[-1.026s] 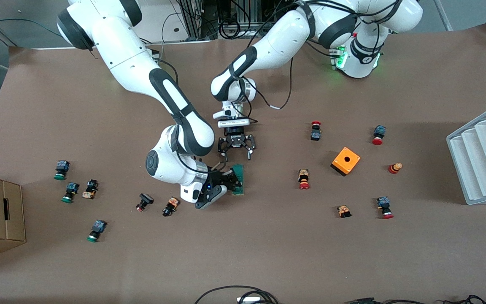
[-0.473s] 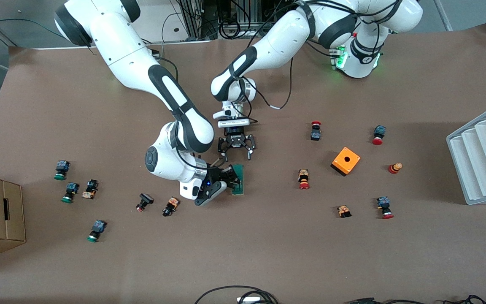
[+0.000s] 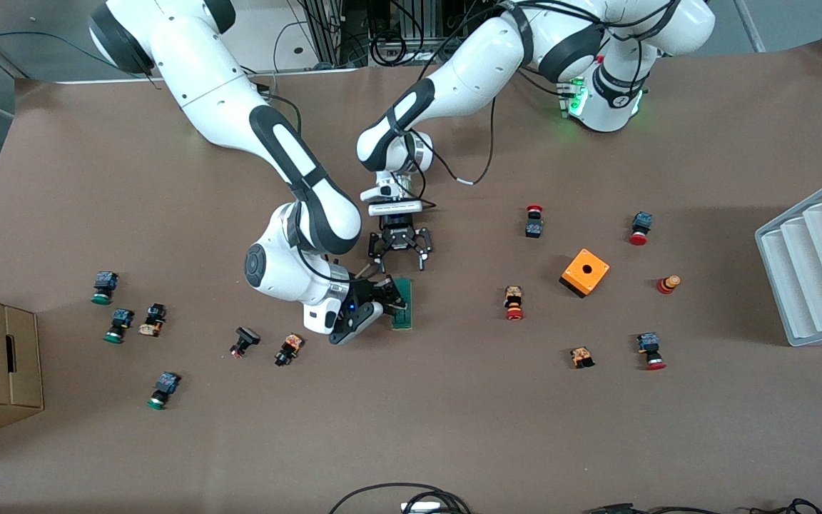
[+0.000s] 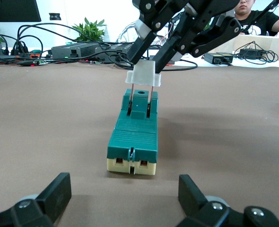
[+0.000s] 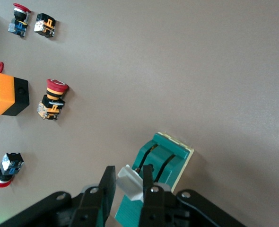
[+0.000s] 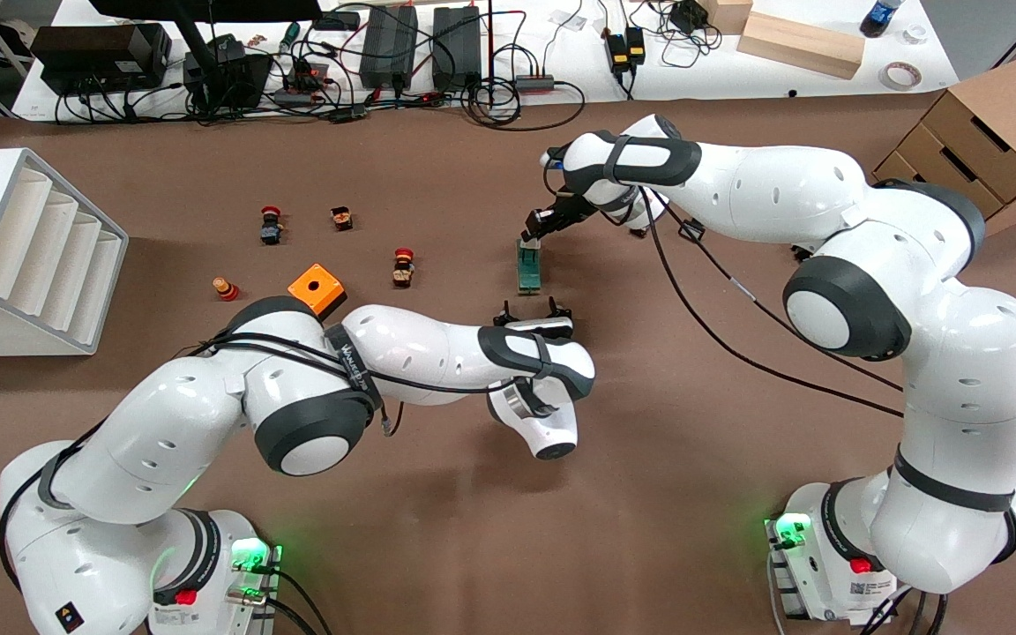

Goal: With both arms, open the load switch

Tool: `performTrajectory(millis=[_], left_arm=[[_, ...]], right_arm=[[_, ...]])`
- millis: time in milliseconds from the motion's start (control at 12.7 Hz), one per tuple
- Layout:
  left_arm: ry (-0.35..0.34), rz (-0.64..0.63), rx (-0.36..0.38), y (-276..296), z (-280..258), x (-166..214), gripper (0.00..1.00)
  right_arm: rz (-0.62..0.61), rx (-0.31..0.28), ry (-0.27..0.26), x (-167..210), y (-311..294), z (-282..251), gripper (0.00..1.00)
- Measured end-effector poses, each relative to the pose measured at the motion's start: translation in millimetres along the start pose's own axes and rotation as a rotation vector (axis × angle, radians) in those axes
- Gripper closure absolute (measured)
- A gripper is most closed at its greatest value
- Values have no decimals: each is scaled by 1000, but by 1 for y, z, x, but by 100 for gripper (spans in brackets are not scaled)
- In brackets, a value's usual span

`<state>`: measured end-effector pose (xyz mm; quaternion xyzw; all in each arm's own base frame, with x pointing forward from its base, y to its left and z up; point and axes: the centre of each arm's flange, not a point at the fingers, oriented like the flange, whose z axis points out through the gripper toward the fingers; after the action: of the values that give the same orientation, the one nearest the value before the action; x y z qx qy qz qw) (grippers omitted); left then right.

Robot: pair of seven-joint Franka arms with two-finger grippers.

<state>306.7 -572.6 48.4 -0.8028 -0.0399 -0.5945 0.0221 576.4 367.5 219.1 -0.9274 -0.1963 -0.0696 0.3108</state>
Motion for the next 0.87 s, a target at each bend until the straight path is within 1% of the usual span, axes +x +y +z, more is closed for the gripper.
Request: performTrajectory(millis=[158,395,552,631,868], left_arm=[[0,0,0,0,0,0,0],[2,-2,0,0,0,0,0],[2,-3,0,0,0,0,0],[3,-3,0,0,0,0,0],[3,-4,0,0,0,0,0]], right_arm=[[7,-2,-9,-8,0,-6,72],[17,-13,-42,-30,8,-10,72],[19,-15,-47,-34,9,-11,70],[20,-15,-46,-33,8,-12,67],[17,-14,-35,-30,7,-18,36]])
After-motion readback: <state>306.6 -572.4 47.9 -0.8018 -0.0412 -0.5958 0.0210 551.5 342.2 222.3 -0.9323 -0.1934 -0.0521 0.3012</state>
